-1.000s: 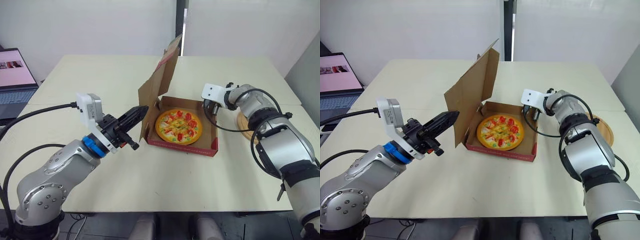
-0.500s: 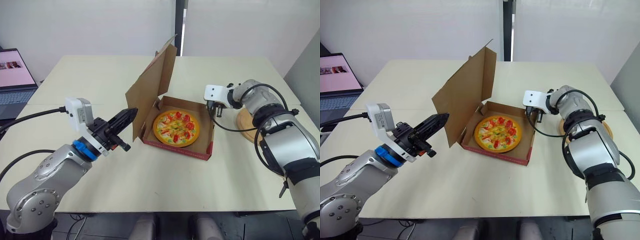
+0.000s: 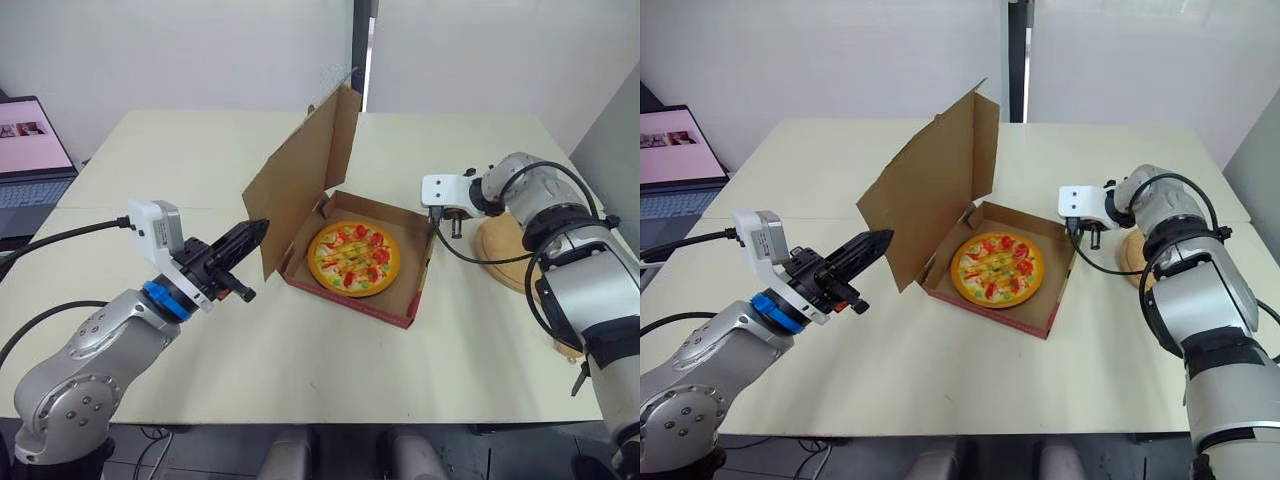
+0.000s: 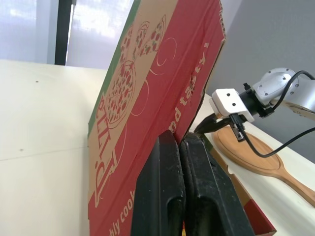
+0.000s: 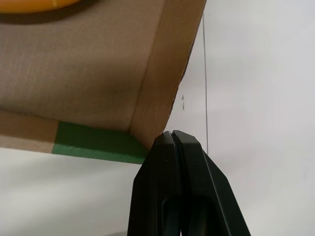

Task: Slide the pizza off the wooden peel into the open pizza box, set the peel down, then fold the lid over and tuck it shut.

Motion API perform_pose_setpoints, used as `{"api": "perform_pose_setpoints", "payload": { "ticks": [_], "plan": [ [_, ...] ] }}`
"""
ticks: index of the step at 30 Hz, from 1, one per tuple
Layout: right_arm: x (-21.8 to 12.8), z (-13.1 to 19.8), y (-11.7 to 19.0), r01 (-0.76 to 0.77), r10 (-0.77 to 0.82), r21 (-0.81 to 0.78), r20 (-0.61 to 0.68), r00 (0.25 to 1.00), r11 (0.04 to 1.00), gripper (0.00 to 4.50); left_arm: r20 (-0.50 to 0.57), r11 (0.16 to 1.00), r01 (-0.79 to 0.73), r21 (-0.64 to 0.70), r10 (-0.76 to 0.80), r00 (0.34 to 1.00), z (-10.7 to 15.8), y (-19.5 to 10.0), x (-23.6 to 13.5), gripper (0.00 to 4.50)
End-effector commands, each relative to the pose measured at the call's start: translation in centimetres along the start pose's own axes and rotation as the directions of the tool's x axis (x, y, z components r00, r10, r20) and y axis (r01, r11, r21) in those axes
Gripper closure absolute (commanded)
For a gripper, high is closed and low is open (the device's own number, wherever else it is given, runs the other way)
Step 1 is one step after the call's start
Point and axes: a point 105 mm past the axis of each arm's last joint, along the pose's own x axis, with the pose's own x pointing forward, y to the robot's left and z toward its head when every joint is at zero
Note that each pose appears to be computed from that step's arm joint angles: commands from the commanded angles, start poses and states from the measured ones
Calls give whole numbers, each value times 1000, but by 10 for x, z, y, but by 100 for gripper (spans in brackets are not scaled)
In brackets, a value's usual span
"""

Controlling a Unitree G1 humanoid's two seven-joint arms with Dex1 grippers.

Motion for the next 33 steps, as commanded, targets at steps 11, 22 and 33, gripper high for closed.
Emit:
{"api": "perform_pose_setpoints", "payload": {
  "ticks": [11, 22, 33],
  "plan": [
    [-16, -14, 16, -140, 140, -11, 29, 990, 990, 447, 27, 998, 38, 44, -39, 999, 7, 9, 6, 450],
    [-30, -3, 37, -302, 306, -47, 123, 944, 952, 447, 22, 993, 80, 81, -82, 996, 13, 23, 22, 450],
    [-62, 8, 83, -355, 360, -64, 220, 907, 933, 447, 11, 984, 147, 97, -149, 989, 18, 37, 50, 450]
  ]
}}
